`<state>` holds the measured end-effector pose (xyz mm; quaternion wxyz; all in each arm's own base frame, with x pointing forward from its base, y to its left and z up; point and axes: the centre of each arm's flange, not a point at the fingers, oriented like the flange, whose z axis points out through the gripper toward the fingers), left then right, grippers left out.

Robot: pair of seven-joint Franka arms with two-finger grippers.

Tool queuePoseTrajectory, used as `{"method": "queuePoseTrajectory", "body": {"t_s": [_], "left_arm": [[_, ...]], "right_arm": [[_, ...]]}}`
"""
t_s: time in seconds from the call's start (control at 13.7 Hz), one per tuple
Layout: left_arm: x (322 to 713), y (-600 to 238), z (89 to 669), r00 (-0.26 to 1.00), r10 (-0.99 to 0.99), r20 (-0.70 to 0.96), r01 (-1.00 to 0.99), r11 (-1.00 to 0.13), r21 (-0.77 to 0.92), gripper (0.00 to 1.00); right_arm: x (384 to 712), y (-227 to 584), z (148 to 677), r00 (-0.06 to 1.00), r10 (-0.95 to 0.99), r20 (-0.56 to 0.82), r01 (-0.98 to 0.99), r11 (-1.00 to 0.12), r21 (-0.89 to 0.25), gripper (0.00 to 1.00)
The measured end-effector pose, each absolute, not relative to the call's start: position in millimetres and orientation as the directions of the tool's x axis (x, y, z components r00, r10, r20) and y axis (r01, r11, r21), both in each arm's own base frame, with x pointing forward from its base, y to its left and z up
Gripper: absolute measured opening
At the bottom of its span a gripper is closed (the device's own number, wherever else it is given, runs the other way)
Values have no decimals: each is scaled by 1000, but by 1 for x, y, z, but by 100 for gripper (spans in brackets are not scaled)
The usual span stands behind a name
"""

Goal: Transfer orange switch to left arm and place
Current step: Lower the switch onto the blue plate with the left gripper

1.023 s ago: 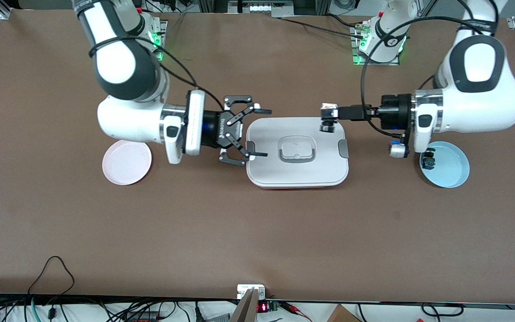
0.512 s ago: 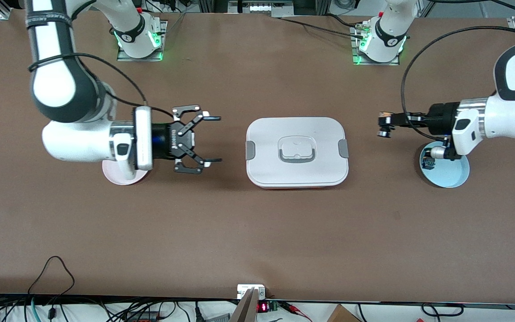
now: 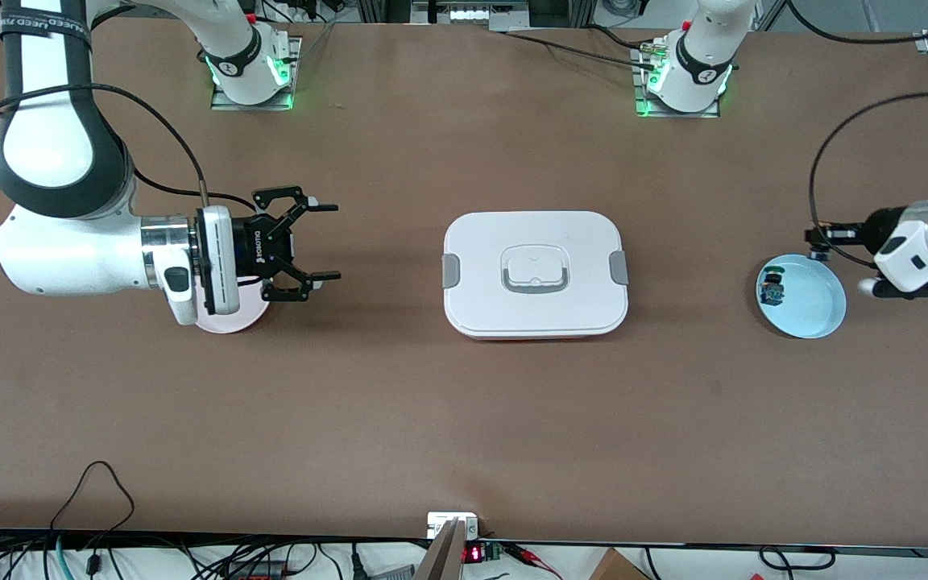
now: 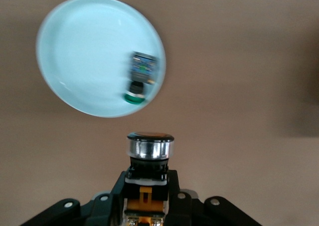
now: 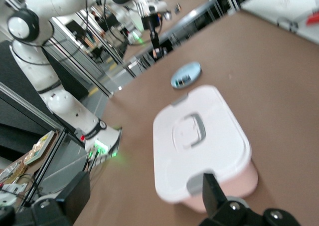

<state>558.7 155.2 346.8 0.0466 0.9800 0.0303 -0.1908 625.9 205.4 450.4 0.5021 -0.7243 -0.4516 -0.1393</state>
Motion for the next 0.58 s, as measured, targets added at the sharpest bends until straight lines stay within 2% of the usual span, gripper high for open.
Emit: {"method": "queuePoseTrajectory", "body": {"t_s": [0.29, 0.58], "left_arm": [[567, 193, 261, 935, 14, -355, 29, -999, 37, 34], [571, 195, 223, 936, 34, -350, 29, -999, -19, 34]], "right_arm": [[621, 183, 445, 753, 573, 323, 593, -379, -711, 100], [618, 163, 457, 880, 475, -5, 372, -696, -614, 100]]}}
